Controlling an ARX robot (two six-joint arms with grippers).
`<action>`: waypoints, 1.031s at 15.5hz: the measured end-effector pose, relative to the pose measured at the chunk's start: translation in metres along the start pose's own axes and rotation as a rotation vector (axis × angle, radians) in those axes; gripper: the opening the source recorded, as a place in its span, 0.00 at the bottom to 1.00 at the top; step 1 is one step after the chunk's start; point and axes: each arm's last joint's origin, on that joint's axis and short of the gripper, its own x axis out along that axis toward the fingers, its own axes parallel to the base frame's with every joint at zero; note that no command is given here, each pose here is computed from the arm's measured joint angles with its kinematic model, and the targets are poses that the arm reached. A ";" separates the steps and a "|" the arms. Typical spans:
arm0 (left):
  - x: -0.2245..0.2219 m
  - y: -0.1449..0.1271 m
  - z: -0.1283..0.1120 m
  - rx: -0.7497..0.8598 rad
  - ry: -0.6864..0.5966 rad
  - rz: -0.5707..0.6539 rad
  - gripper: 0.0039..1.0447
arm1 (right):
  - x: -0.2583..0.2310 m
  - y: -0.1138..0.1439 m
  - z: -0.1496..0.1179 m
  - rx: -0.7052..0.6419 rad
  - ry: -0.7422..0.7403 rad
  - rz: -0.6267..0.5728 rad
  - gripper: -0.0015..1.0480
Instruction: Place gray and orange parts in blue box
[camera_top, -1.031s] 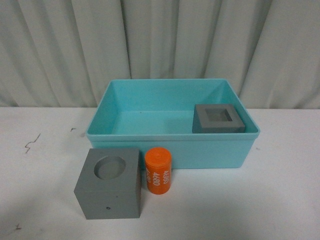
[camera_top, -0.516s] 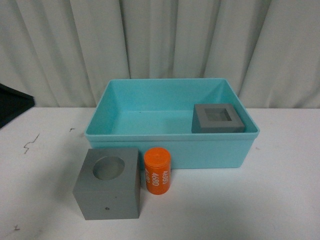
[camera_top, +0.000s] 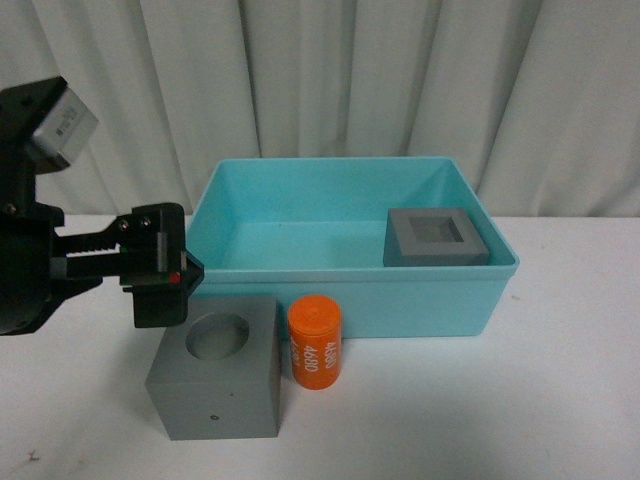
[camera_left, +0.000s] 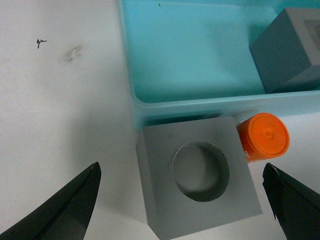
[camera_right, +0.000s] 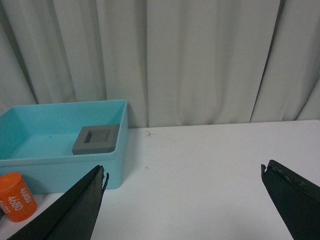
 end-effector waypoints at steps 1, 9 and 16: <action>0.008 -0.001 -0.001 0.023 0.019 0.019 0.94 | 0.000 0.000 0.000 0.000 0.000 0.000 0.94; 0.058 0.008 -0.013 0.087 0.156 0.140 0.94 | 0.000 0.000 0.000 0.000 0.000 0.000 0.94; 0.068 0.005 -0.018 0.090 0.184 0.122 0.71 | 0.000 0.000 0.000 0.000 0.000 0.000 0.94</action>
